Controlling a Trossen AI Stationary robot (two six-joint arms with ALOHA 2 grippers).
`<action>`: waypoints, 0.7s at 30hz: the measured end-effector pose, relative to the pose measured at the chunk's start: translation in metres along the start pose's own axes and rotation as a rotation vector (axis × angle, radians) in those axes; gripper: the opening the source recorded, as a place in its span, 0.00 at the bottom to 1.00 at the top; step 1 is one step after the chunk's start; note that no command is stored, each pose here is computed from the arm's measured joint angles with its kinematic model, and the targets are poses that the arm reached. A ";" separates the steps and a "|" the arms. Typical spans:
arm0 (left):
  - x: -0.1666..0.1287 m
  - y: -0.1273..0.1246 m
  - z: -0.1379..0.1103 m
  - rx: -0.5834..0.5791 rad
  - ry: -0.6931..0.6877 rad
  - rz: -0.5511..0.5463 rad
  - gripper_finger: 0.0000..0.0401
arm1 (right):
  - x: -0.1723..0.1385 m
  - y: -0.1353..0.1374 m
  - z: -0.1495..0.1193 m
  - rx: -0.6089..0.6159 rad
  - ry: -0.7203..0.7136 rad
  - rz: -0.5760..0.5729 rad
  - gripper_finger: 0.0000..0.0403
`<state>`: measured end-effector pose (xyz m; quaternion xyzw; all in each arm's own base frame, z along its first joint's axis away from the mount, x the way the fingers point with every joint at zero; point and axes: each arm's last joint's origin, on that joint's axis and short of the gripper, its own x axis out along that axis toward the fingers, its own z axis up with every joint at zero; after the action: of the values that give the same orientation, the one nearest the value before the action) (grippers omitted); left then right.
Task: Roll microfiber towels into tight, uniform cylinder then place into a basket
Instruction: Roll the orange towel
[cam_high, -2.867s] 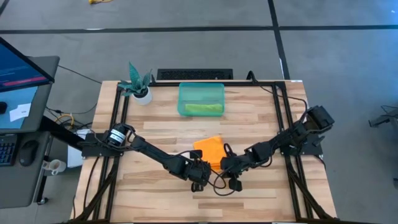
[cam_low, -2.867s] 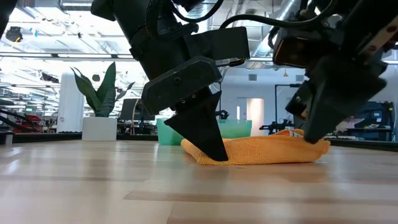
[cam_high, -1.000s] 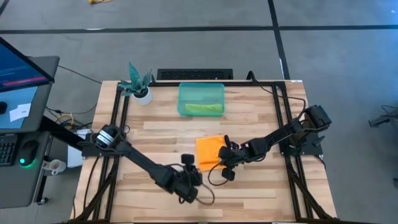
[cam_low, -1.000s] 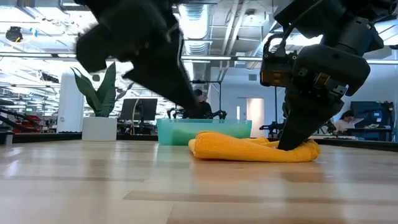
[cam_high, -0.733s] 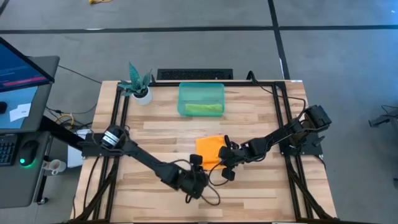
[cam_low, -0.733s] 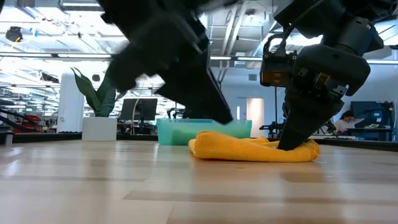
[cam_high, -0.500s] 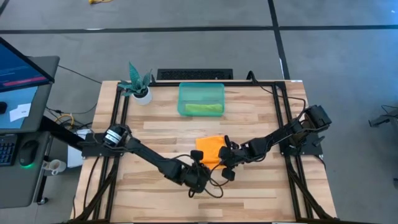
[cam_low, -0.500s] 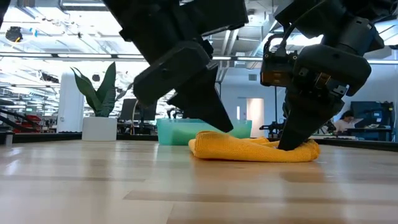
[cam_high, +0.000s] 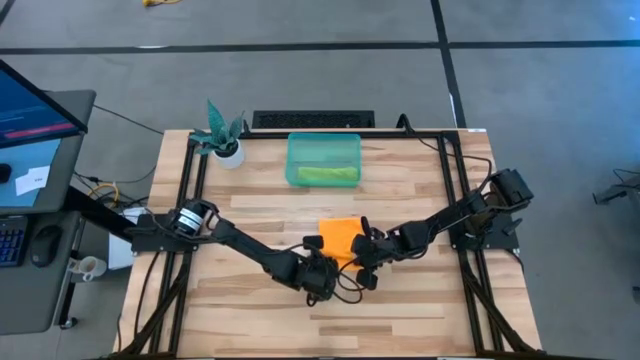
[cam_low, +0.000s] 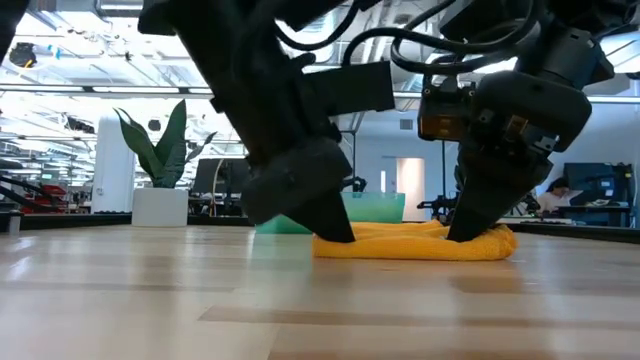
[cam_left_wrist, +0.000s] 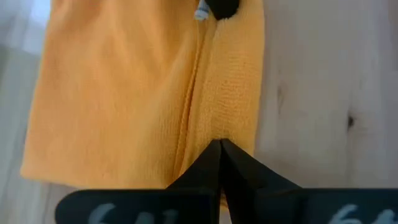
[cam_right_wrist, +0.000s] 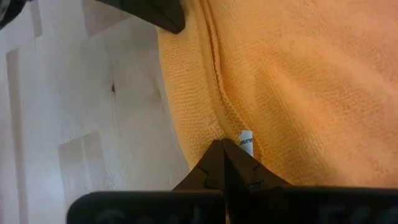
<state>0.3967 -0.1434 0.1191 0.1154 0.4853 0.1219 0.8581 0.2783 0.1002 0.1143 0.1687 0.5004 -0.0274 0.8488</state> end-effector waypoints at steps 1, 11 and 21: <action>-0.001 0.000 -0.001 -0.010 0.008 -0.005 0.00 | 0.000 0.000 0.000 0.010 0.000 0.001 0.03; -0.005 -0.009 -0.006 -0.080 0.042 -0.049 0.00 | 0.000 0.000 0.000 0.067 0.012 0.011 0.07; -0.005 -0.011 -0.007 -0.116 0.069 -0.105 0.00 | 0.000 0.002 0.001 0.103 0.021 0.044 0.30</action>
<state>0.3889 -0.1550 0.1163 0.0355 0.5119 0.1085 0.8514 0.2792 0.1020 0.1153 0.2237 0.5033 -0.0326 0.8340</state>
